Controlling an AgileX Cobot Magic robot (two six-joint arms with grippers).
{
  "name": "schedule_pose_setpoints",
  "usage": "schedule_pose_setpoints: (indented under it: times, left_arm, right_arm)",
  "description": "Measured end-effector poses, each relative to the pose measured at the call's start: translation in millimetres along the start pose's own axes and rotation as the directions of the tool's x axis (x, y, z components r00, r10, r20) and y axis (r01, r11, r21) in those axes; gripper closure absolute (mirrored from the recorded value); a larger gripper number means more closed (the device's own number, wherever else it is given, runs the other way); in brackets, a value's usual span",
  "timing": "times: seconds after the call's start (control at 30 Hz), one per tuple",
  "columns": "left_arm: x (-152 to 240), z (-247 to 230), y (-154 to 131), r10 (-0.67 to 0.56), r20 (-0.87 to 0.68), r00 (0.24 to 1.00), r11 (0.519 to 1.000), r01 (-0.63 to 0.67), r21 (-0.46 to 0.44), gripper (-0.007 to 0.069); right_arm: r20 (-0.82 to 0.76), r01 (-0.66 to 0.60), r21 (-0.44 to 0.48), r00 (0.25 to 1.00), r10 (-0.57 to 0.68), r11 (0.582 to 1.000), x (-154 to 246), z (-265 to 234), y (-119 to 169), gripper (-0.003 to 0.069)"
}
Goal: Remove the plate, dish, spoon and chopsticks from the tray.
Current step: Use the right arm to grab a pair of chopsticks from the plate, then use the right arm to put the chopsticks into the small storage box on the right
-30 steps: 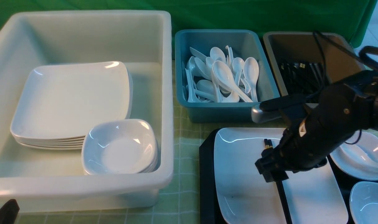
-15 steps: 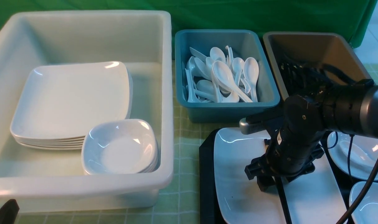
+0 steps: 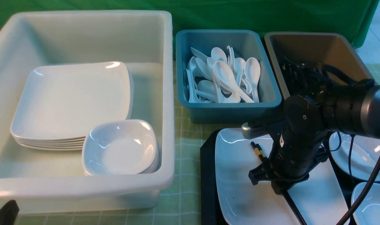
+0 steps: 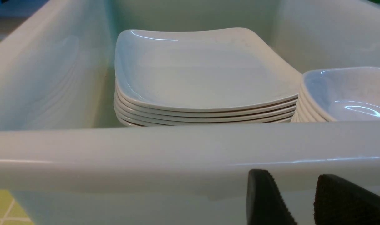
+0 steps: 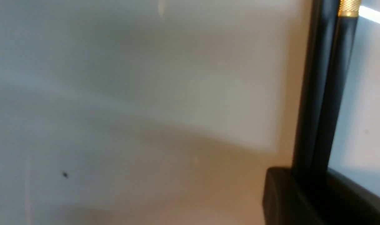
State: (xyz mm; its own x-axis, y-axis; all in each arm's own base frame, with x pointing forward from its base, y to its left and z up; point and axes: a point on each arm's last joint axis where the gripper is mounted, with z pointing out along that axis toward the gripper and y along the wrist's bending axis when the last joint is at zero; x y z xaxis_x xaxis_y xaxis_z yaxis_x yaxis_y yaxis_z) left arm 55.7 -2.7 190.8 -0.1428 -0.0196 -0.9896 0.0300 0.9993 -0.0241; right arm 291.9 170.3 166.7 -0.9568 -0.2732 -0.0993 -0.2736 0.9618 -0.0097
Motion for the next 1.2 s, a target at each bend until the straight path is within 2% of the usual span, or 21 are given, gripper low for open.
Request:
schedule_pose_setpoints:
  times: [0.13, 0.3, 0.43, 0.57, 0.67, 0.77, 0.8, 0.9, 0.97, 1.07, 1.2]
  left_arm:
    - [0.0, 0.0, 0.0, -0.001, 0.000, 1.000, 1.000, 0.001, 0.000, 0.0402]
    - [0.0, 0.0, 0.0, -0.001, 0.000, 1.000, 1.000, 0.001, 0.000, 0.0402]
    - [0.0, 0.0, 0.0, -0.001, 0.000, 1.000, 1.000, 0.001, 0.000, 0.0402]
    - [0.0, 0.0, 0.0, -0.001, 0.000, 1.000, 1.000, 0.001, 0.000, 0.0402]
    - [0.0, 0.0, 0.0, -0.001, 0.000, 1.000, 1.000, 0.001, 0.000, 0.0402]
    - [0.0, 0.0, 0.0, -0.001, 0.000, 1.000, 1.000, 0.001, 0.000, 0.0402]
    - [0.0, 0.0, 0.0, -0.001, 0.000, 1.000, 1.000, 0.001, 0.000, 0.0402]
    - [0.0, 0.0, 0.0, -0.001, 0.000, 1.000, 1.000, 0.001, 0.000, 0.0402]
    - [0.0, 0.0, 0.0, -0.001, 0.000, 1.000, 1.000, 0.001, 0.000, 0.0402]
    - [0.0, 0.0, 0.0, 0.001, 0.000, 1.000, 1.000, -0.001, 0.000, 0.0402]
    - [0.0, 0.0, 0.0, -0.001, 0.000, 1.000, 1.000, 0.001, 0.000, 0.0402]
  right_arm:
    - [-0.020, 0.015, 0.010, 1.000, -0.014, 1.000, 8.2, -17.8, -3.3, 0.0560]
    - [0.027, 0.027, -0.002, 0.999, -0.027, 1.000, 17.0, -52.0, -7.0, 0.0560]
    - [0.181, 0.049, -0.001, 0.982, -0.048, 0.999, 25.3, -94.1, -14.6, 0.0560]
    - [0.322, 0.001, -0.009, 0.947, 0.002, 1.000, 17.0, -125.6, -31.8, 0.0560]
    - [0.510, -0.088, -0.033, 0.855, 0.093, 0.996, -8.8, -155.5, -63.0, 0.0560]
    - [0.623, -0.143, -0.052, 0.769, 0.145, 0.988, -25.8, -171.1, -85.1, 0.0560]
    - [0.697, -0.182, -0.064, 0.695, 0.175, 0.981, -38.1, -183.0, -102.7, 0.0560]
    - [0.803, -0.230, -0.087, 0.560, 0.205, 0.969, -62.4, -196.5, -129.3, 0.0560]
    - [0.835, -0.245, -0.090, 0.510, 0.208, 0.965, -77.5, -196.8, -141.2, 0.0560]
    - [0.856, -0.247, -0.094, 0.474, 0.205, 0.964, -98.5, -187.7, -149.0, 0.0560]
    - [0.853, -0.241, -0.095, 0.480, 0.203, 0.966, -129.6, -150.9, -153.5, 0.0560]
